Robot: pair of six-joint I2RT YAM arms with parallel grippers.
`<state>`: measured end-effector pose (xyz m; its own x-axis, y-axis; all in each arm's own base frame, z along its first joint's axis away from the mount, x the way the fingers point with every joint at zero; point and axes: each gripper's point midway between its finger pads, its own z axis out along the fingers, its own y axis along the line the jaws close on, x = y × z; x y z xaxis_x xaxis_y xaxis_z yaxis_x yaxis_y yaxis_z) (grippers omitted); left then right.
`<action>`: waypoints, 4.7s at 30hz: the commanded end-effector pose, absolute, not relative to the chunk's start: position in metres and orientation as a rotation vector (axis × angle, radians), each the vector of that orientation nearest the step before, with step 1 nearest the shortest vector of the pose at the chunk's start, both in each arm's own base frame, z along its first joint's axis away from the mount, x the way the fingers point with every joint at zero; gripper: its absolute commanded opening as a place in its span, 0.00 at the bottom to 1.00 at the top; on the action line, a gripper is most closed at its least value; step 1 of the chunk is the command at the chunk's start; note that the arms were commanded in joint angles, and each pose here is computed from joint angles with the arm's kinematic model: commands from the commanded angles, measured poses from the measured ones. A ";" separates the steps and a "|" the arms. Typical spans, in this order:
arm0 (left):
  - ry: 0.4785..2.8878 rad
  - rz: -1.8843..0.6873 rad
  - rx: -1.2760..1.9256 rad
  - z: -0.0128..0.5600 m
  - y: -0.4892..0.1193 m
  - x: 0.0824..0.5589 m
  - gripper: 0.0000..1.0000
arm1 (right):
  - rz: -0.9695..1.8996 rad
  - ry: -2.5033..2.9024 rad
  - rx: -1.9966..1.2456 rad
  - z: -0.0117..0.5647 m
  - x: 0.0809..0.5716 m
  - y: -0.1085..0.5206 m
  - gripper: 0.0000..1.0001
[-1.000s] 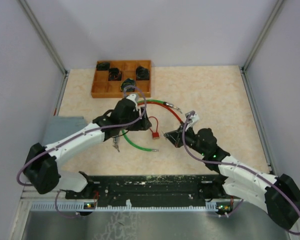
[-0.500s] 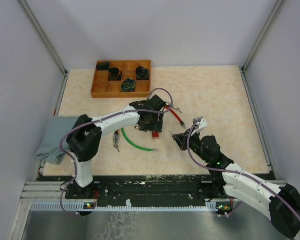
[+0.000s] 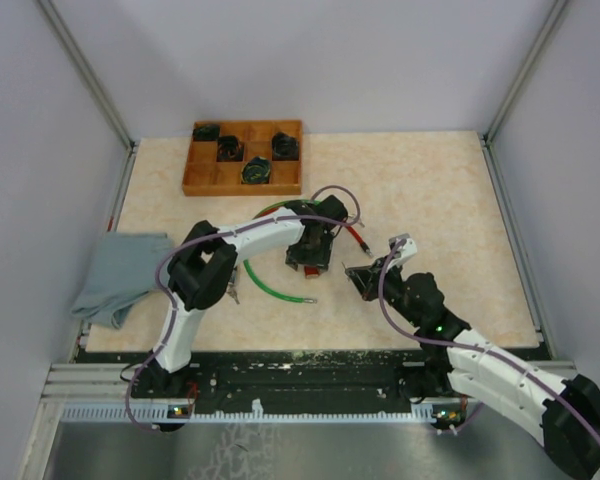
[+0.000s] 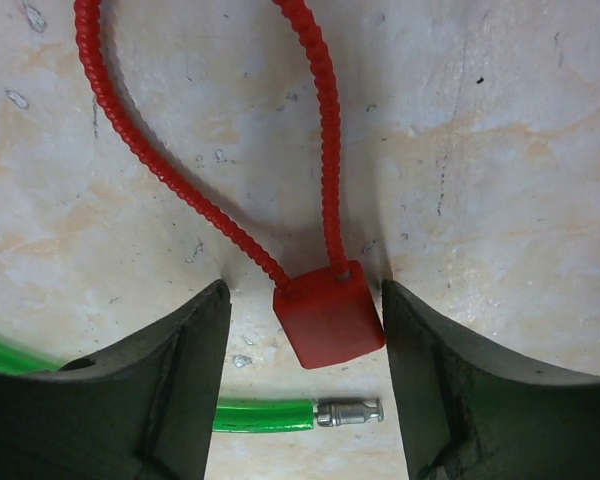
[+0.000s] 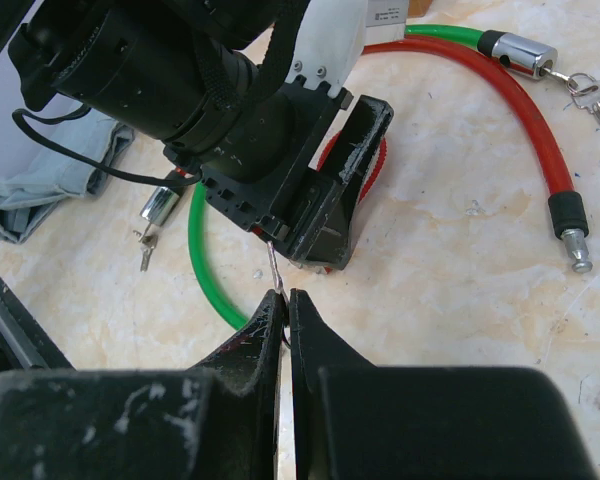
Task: Unlock with the key
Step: Pick up the lock from the center of the board, then unlock the lock.
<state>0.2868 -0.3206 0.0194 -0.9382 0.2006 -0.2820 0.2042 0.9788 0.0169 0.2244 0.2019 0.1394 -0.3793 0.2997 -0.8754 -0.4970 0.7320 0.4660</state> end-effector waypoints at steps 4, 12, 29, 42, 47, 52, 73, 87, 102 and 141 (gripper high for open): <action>2.856 0.049 0.303 0.006 -0.316 0.284 0.59 | 0.867 1.720 -0.149 0.152 0.226 0.202 0.00; 2.822 -0.013 0.210 0.009 -0.316 0.290 0.35 | 0.899 1.740 -0.218 0.150 0.223 0.213 0.00; 2.605 -0.574 -0.293 0.092 -0.308 0.296 0.00 | 1.067 1.839 -0.204 0.153 0.225 0.266 0.00; 2.466 -0.917 -0.452 0.129 -0.313 0.285 0.00 | 1.160 1.884 -0.136 0.144 0.230 0.292 0.00; 2.461 -0.969 -0.461 0.130 -0.316 0.281 0.00 | 1.202 1.862 -0.149 0.150 0.230 0.300 0.00; 2.448 -0.993 -0.460 0.130 -0.317 0.280 0.00 | 1.191 1.880 -0.131 0.146 0.233 0.300 0.00; 2.420 -1.052 -0.454 0.133 -0.320 0.277 0.00 | 1.137 1.947 -0.056 0.130 0.241 0.296 0.00; 2.385 -0.992 -0.448 0.133 -0.315 0.279 0.00 | 1.187 1.894 -0.004 0.146 0.240 0.294 0.00; 2.354 -0.993 -0.421 0.141 -0.320 0.276 0.00 | 1.173 1.924 0.045 0.139 0.242 0.291 0.00; 2.391 -0.665 -0.391 0.125 -0.327 0.256 0.00 | 1.079 1.885 0.048 0.152 0.258 0.282 0.00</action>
